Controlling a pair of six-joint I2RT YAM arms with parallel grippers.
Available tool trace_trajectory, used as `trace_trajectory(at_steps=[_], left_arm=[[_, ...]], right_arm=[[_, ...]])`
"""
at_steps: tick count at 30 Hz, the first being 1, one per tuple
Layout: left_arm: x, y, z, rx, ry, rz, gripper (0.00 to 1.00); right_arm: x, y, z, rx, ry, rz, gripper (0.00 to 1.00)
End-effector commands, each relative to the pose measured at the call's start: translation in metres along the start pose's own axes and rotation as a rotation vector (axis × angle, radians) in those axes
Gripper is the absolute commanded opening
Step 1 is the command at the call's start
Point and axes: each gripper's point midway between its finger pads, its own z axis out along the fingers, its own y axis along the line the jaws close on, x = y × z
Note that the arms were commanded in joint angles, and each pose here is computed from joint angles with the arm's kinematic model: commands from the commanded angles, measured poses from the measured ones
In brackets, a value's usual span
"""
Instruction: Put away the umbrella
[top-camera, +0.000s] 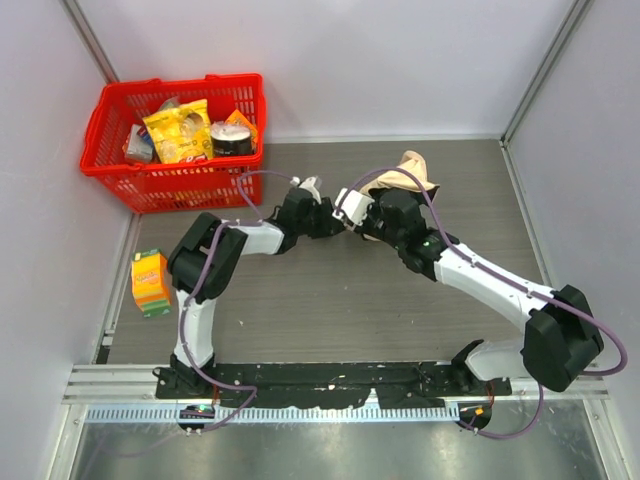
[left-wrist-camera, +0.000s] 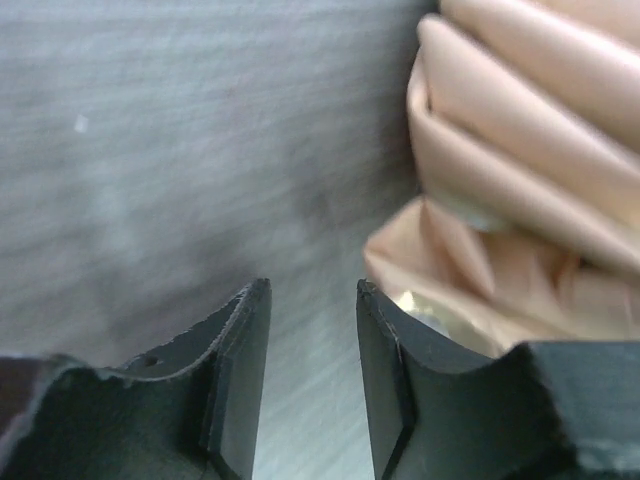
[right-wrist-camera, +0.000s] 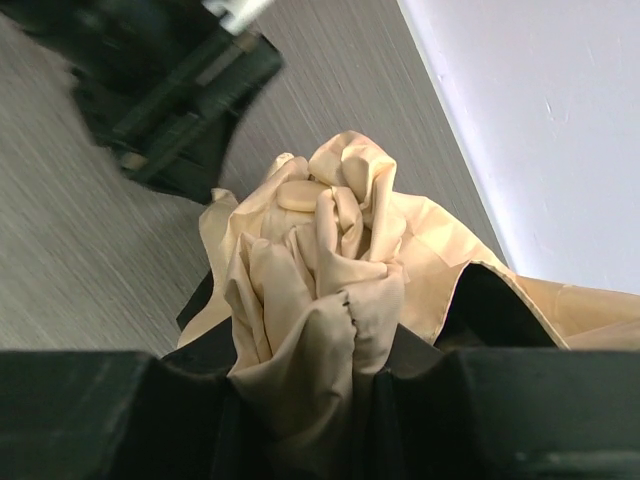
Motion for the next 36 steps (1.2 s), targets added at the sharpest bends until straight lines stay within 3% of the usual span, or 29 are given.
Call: trace_trajectory(at_steps=[1,8,13,17,23,29,34,36], left_arm=[[0.009,0.011,-0.043,-0.084,0.004,-0.018,0.47],[-0.003,-0.039,-0.123,0.055,-0.044,-0.050,0.63],[-0.013,-0.084,-0.181,0.209,-0.075,-0.022,0.70],[-0.025,-0.104,-0.238,0.260,-0.156,0.043,0.72],[-0.035,-0.087,-0.307,0.155,-0.342,0.126,0.78],[-0.037,-0.074,-0.353,0.088,-0.459,0.133,0.80],[-0.040,-0.066,-0.370,0.047,-0.521,0.123,0.82],[-0.041,-0.064,-0.373,0.031,-0.523,0.121,0.82]], right_arm=[[-0.009,-0.060,-0.006,0.235,-0.003,0.011,0.01],[-0.010,-0.157,-0.038,0.463,0.088,-0.070,0.01],[-0.004,-0.181,-0.047,0.554,0.223,-0.217,0.01],[0.005,-0.125,-0.018,0.475,0.247,-0.323,0.00],[0.019,-0.004,0.026,0.358,0.256,-0.387,0.00],[0.024,0.095,0.032,0.280,0.283,-0.469,0.01],[-0.002,0.114,0.021,0.187,0.164,-0.297,0.00],[-0.001,0.150,0.022,-0.042,0.123,-0.278,0.00]])
